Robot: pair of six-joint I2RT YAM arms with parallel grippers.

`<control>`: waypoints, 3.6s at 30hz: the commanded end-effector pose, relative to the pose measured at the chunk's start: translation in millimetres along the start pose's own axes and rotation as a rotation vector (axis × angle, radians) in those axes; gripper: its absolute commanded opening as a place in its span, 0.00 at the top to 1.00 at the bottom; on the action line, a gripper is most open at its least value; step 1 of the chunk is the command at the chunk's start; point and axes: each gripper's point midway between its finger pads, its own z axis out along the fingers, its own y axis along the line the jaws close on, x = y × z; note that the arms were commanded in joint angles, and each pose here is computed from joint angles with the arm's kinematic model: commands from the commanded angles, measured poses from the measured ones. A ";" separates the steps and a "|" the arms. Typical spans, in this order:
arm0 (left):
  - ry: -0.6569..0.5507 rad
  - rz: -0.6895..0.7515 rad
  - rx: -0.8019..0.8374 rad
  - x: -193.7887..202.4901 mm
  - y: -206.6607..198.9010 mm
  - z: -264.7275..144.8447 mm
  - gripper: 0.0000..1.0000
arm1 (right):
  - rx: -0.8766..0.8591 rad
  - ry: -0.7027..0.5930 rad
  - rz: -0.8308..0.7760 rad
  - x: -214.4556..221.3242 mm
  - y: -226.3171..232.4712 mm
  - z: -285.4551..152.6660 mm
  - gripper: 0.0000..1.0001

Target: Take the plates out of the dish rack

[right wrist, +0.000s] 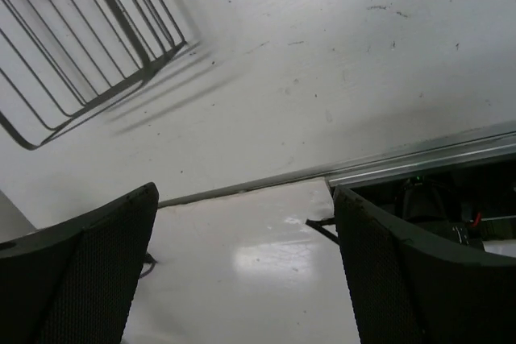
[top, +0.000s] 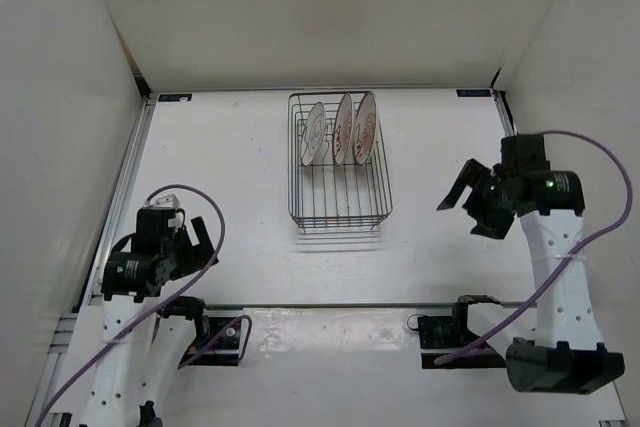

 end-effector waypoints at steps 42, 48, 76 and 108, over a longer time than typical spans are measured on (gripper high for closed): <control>0.394 -0.052 -0.005 56.9 -11.2 37.7 0.00 | 0.109 -0.423 -0.477 -194.0 238.0 156.1 0.32; 0.393 -0.049 0.000 55.5 -12.5 37.0 0.00 | 0.230 -0.502 -0.505 -204.8 234.3 165.9 0.39; 0.414 -0.009 0.016 59.3 -16.8 37.8 0.00 | 0.374 -0.641 -0.628 -208.7 252.4 161.7 0.78; 0.391 0.014 0.023 59.6 -18.1 37.2 0.00 | 0.454 -1.129 -0.611 -238.1 259.6 -74.1 1.00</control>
